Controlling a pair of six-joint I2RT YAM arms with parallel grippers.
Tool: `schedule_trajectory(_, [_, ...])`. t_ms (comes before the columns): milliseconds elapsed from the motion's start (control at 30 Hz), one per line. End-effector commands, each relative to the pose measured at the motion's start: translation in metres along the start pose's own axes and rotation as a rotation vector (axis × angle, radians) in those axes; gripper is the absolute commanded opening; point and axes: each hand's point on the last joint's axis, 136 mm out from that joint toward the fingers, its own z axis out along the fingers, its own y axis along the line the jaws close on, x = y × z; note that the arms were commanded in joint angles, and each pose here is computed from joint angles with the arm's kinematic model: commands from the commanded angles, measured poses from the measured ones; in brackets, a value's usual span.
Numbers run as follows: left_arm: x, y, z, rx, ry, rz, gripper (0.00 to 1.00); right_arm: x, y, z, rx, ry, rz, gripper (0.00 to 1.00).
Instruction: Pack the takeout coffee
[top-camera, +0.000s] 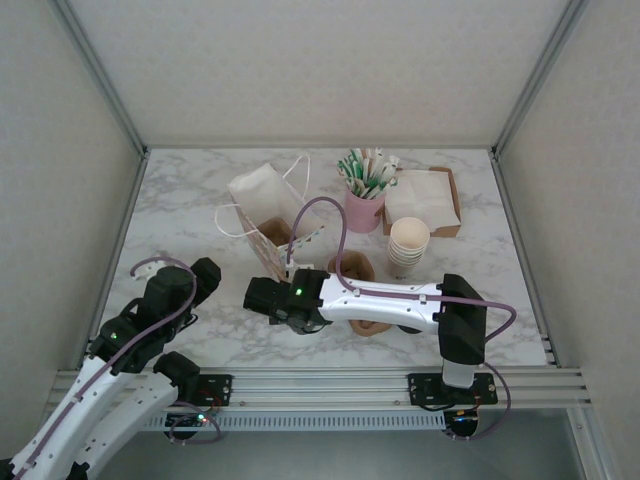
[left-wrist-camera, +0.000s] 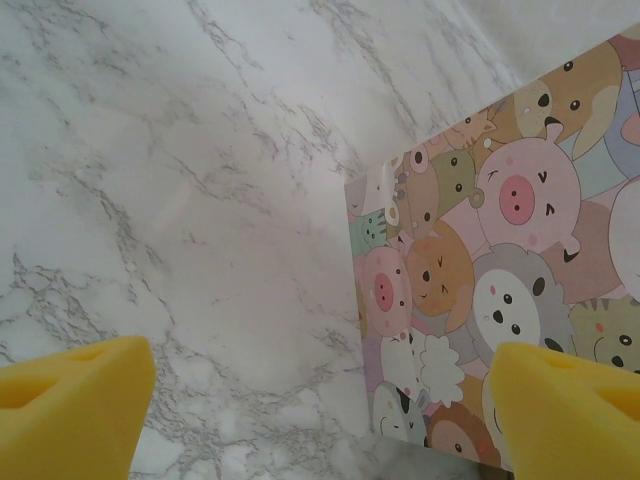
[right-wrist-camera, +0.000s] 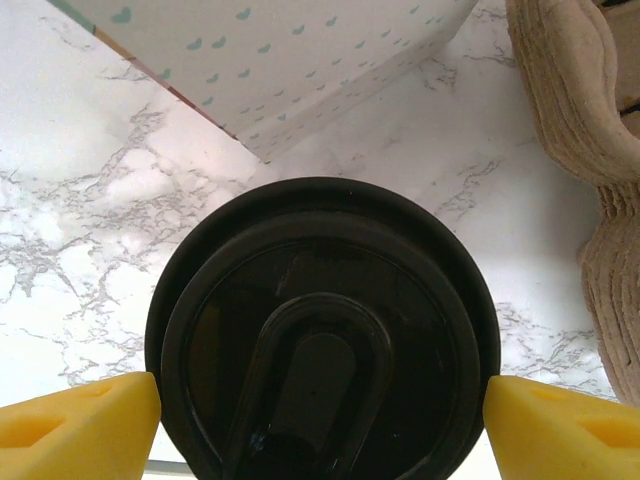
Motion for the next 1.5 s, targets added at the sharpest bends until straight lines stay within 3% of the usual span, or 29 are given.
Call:
schedule_trajectory(0, [0.001,0.010,0.002,-0.039,-0.009,0.014,0.87,-0.006,-0.002,0.001,0.027,-0.010,0.026,0.84])
schedule_trajectory(900, [0.001,0.009,0.002,-0.038,-0.007,0.007,0.87,-0.010,-0.002,0.014,0.045,0.009,-0.010,0.78])
schedule_trajectory(1467, [0.002,0.010,0.001,-0.038,0.000,0.010,0.87,-0.004,-0.013,-0.011,0.008,0.060,-0.166,0.74])
